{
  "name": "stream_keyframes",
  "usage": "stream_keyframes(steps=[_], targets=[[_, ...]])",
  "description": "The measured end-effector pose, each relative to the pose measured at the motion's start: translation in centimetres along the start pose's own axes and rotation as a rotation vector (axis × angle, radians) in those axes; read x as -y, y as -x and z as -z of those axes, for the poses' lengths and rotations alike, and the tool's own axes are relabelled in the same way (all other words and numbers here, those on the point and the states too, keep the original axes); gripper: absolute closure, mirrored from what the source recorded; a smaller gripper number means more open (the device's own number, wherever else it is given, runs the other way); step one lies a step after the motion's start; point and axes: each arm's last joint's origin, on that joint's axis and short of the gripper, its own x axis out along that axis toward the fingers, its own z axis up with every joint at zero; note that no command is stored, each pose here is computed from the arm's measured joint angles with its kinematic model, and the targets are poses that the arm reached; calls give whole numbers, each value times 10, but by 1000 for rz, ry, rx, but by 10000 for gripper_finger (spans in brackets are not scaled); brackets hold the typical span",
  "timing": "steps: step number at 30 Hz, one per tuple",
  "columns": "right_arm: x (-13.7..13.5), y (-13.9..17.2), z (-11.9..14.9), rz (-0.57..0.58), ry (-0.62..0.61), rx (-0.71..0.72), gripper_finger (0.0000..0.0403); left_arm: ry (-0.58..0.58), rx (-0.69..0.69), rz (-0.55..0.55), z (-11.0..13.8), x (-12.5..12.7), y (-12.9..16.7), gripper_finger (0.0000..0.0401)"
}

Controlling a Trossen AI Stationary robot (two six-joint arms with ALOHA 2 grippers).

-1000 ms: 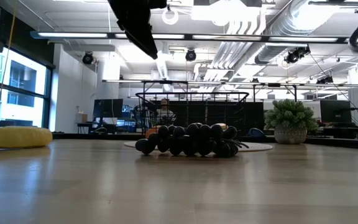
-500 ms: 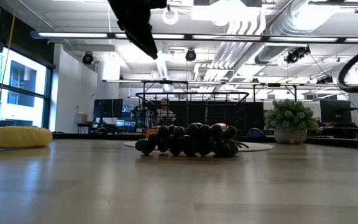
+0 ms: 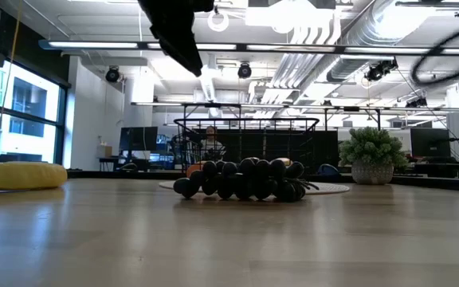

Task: Build produce basket
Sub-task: Put the chili pepper into mesh basket

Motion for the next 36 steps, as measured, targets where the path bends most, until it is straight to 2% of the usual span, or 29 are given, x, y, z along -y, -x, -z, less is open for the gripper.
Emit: stream_keyframes(steps=[6, 12, 17, 24, 28, 36], targets=[[10, 29, -30, -122, -16, 70, 335, 61, -6, 21, 1, -11, 2, 160], [14, 57, -68, -337, -77, 166, 338, 72, 8, 34, 4, -29, 13, 160], [18, 76, -106, -476, -115, 278, 338, 68, 45, 0, 7, -49, 24, 160], [18, 94, -159, -583, -135, 426, 338, 61, 65, -61, 12, -75, 34, 160], [13, 103, -188, -642, -128, 515, 338, 95, 62, -89, 15, -88, 35, 160], [-6, 119, -246, -698, 0, 709, 337, 155, 53, -126, 19, -106, 35, 160]])
